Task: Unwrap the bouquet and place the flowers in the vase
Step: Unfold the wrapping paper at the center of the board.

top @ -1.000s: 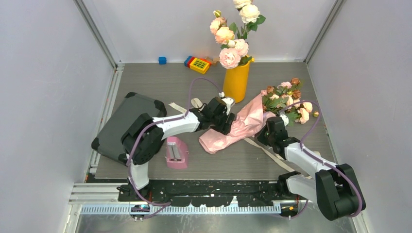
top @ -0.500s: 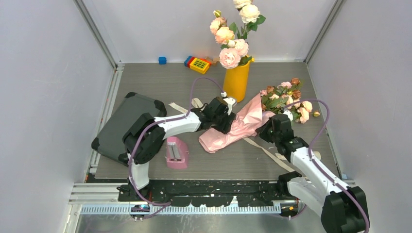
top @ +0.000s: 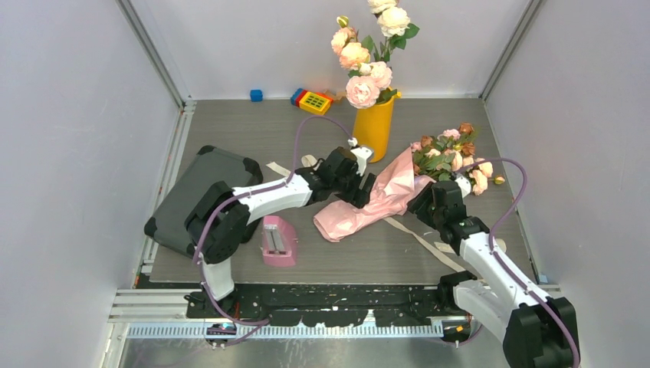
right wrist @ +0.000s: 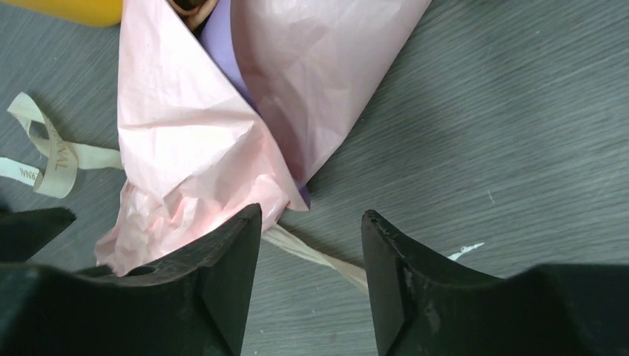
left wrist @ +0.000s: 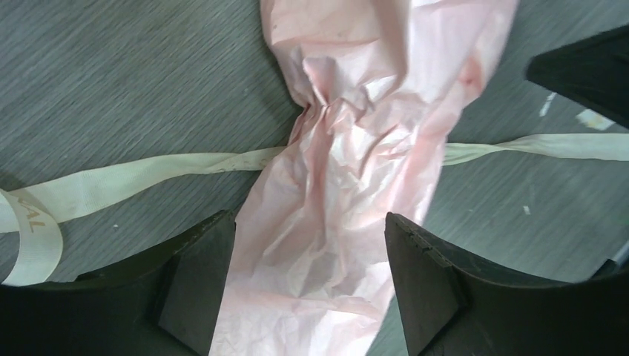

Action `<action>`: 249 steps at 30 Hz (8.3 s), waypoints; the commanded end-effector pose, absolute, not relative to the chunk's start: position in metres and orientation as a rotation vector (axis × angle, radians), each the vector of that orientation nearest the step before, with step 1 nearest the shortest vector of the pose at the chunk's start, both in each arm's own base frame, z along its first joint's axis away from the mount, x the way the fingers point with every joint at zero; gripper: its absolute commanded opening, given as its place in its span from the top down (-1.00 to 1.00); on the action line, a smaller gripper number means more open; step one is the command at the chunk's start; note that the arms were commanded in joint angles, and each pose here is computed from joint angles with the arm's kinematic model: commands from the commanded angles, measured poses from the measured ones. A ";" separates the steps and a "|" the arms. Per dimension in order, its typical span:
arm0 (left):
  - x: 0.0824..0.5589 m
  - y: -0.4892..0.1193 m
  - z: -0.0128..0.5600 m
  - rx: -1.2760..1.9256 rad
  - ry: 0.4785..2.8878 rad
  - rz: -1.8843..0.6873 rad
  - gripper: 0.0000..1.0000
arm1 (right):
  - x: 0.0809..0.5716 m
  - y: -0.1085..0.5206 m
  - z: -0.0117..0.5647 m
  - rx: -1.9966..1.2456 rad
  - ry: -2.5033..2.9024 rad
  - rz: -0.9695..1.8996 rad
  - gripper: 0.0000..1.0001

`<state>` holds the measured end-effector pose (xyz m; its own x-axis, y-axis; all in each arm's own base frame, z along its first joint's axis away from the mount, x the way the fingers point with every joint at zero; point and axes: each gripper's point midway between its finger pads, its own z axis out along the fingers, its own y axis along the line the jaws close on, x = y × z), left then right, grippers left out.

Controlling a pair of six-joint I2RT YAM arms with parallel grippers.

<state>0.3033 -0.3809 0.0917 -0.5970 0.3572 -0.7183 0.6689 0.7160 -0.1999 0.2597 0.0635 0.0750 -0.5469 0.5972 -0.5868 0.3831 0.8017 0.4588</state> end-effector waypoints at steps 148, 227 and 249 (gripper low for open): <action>0.294 -0.354 0.235 0.562 1.870 -0.651 -0.56 | 0.340 0.216 0.248 0.730 2.035 1.178 1.00; 0.459 -0.213 0.248 0.402 1.951 -0.198 -0.22 | 0.268 0.086 0.146 0.695 2.247 0.261 -0.61; 0.346 -0.331 0.194 0.393 2.065 -0.821 -0.37 | 0.333 0.163 0.163 0.455 2.259 0.600 -0.22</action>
<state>0.3587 -0.3122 0.2082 -0.5301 0.0582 -0.8460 0.5457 0.7870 -0.2878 0.3066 0.1376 0.1628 -0.6594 0.4894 -0.5706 0.2204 0.8515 0.4757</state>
